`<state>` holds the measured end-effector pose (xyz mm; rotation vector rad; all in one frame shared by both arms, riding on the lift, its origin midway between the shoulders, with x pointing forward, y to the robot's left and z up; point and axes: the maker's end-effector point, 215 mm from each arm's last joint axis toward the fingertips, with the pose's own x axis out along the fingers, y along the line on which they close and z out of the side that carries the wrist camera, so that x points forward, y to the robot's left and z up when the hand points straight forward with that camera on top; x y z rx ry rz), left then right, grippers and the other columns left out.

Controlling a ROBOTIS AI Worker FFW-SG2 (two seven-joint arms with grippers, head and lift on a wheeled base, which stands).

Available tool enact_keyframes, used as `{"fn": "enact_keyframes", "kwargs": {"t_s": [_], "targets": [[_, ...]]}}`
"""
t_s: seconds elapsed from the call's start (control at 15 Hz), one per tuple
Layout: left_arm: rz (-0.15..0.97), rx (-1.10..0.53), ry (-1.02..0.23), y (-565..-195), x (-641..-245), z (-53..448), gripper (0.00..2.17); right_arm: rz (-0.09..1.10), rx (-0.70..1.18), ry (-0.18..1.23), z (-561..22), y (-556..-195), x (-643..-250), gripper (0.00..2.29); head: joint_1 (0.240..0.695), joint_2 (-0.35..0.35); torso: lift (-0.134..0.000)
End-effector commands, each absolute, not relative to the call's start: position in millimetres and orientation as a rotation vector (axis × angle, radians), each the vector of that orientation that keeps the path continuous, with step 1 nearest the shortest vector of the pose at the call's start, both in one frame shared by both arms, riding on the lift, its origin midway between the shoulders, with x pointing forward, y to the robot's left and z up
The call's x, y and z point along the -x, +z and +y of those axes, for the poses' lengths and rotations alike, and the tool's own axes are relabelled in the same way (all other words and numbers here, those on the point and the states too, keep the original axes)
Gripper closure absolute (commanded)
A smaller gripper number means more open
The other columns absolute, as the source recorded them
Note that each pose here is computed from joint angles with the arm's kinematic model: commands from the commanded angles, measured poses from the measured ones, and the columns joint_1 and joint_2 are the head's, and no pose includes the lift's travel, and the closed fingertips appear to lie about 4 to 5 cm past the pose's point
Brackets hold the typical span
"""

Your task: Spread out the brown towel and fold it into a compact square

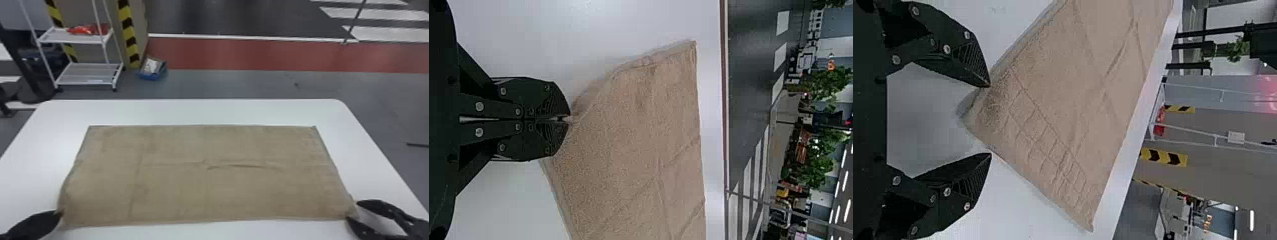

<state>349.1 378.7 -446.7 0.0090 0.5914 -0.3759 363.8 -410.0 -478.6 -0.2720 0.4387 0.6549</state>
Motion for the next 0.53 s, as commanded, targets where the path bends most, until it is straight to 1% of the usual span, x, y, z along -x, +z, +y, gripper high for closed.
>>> {"fn": "enact_keyframes", "kwargs": {"t_s": [0.0,0.2,0.4,0.47], "targets": [[0.603,0.001,-0.367,-445,-347,383,1.71,0.465,0.272,0.660,-412,-479,-363,0.71,0.695,-0.052,-0.119],[0.597,-0.001,-0.370,-443,-347,381,1.71,0.491,0.255,0.667,-415,-474,-360,1.08,0.695,-0.048,-0.119],[0.565,-0.022,-0.378,-425,-350,373,1.71,0.467,0.236,0.679,-412,-456,-355,1.29,0.695,-0.054,-0.119],[0.562,-0.031,-0.370,-414,-348,372,1.71,0.451,0.220,0.686,-410,-444,-352,1.30,0.695,-0.056,-0.119]]}}
